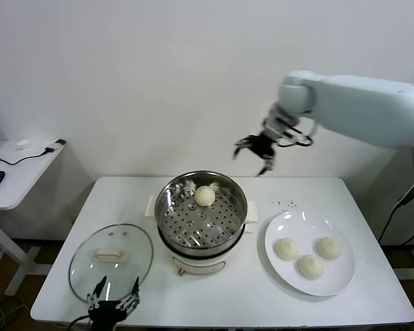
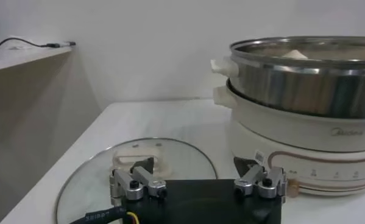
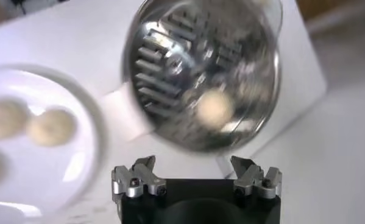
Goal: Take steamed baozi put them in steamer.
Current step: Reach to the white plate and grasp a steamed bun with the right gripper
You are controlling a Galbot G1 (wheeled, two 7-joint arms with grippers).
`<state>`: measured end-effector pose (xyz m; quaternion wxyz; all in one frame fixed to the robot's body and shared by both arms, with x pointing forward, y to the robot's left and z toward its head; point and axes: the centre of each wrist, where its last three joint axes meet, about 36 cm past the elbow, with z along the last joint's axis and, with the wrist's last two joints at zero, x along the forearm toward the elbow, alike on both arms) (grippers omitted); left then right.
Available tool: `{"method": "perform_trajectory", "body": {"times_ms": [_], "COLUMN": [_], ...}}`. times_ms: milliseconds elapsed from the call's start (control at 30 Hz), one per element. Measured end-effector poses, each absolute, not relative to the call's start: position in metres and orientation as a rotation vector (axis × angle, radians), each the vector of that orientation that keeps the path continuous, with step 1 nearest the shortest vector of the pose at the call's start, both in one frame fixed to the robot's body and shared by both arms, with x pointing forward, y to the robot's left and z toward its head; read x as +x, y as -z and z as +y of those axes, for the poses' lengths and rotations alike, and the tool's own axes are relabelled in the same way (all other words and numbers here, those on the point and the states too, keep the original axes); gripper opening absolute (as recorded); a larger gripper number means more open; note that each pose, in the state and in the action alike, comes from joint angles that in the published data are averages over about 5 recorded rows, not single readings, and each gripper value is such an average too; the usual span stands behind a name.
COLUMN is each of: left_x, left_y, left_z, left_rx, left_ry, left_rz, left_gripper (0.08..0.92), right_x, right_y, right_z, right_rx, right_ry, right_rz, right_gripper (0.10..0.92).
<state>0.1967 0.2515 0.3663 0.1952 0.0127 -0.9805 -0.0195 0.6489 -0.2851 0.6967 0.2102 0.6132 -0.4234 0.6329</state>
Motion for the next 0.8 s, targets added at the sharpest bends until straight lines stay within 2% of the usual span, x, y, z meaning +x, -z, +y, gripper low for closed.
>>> {"method": "perform_trajectory", "body": {"times_ms": [333,800], "left_x": [0.199,0.2], "left_y": [-0.364,-0.36], "left_z": [0.255,0.258], "left_rx": [0.059,0.067], "left_ry": [0.045,0.045], "left_rz": [-2.752,-2.745], "left_gripper": [0.823,0.823], "right_x": [0.577,0.56], "right_y": [-0.609,-0.516], "right_z": [-0.343,-0.338], "right_rx": [1.422,1.245], "right_ry": [-1.328,-1.145], "right_rz": [-1.399,-1.433], "right_gripper": [0.823,0.823]}}
